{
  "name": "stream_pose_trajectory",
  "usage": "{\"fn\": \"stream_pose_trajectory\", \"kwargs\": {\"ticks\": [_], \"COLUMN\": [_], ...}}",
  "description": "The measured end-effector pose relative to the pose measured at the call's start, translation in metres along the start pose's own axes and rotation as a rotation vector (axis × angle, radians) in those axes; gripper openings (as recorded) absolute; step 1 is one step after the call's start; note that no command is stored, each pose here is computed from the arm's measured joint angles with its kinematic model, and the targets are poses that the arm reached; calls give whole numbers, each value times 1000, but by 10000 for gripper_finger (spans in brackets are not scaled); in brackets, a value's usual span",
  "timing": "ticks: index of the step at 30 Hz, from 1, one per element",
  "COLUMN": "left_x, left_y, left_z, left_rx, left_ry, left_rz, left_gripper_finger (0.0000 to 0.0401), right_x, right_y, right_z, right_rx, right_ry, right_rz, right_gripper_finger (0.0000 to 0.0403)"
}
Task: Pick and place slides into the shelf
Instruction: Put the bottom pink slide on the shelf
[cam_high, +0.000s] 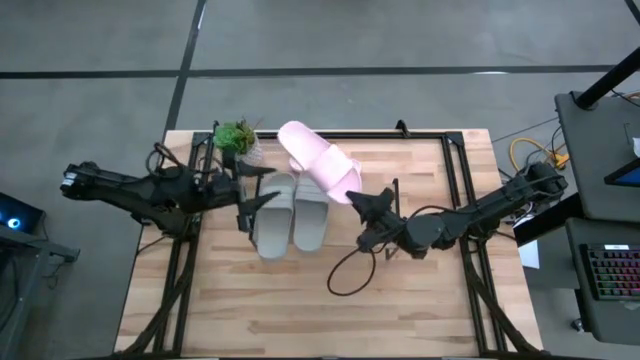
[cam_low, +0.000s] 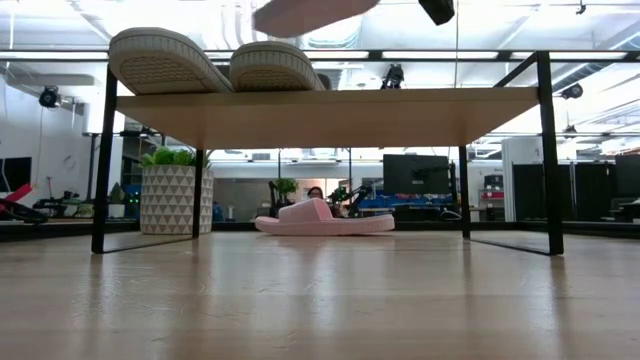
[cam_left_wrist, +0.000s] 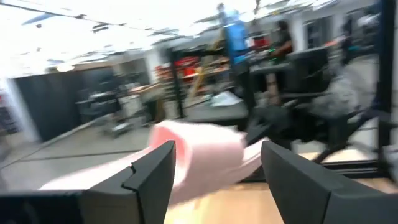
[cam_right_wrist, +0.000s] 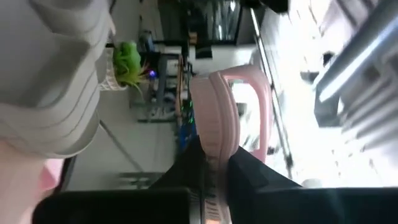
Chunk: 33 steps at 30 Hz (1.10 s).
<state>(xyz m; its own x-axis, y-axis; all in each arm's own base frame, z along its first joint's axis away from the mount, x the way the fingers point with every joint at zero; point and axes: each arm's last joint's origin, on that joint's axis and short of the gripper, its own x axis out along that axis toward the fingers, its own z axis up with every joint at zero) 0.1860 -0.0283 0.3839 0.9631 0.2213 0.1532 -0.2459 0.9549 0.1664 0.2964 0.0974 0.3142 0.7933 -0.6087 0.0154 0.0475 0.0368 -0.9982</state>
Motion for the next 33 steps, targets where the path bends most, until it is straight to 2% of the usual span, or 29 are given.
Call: {"fn": "stream_pose_trajectory", "kwargs": {"ticks": [6, 14, 21, 33], "left_x": [-13, -14, -8, -2], "left_y": [11, 11, 9, 6], "left_z": [-2, -7, -13, -19], "left_rx": [16, 53, 88, 152], "left_ry": [48, 75, 120, 169], "left_rz": [180, 194, 272, 328], "left_gripper_finger": [221, 221, 221, 221], "right_x": [-4, -5, -13, -53], "right_y": [0, 0, 0, -12], "right_z": [0, -4, -6, 17], "right_rx": [189, 471, 593, 741], "right_ry": [92, 219, 391, 310], "right_rz": [-13, -60, -133, -126], "right_gripper_finger": [23, 22, 22, 22]}}
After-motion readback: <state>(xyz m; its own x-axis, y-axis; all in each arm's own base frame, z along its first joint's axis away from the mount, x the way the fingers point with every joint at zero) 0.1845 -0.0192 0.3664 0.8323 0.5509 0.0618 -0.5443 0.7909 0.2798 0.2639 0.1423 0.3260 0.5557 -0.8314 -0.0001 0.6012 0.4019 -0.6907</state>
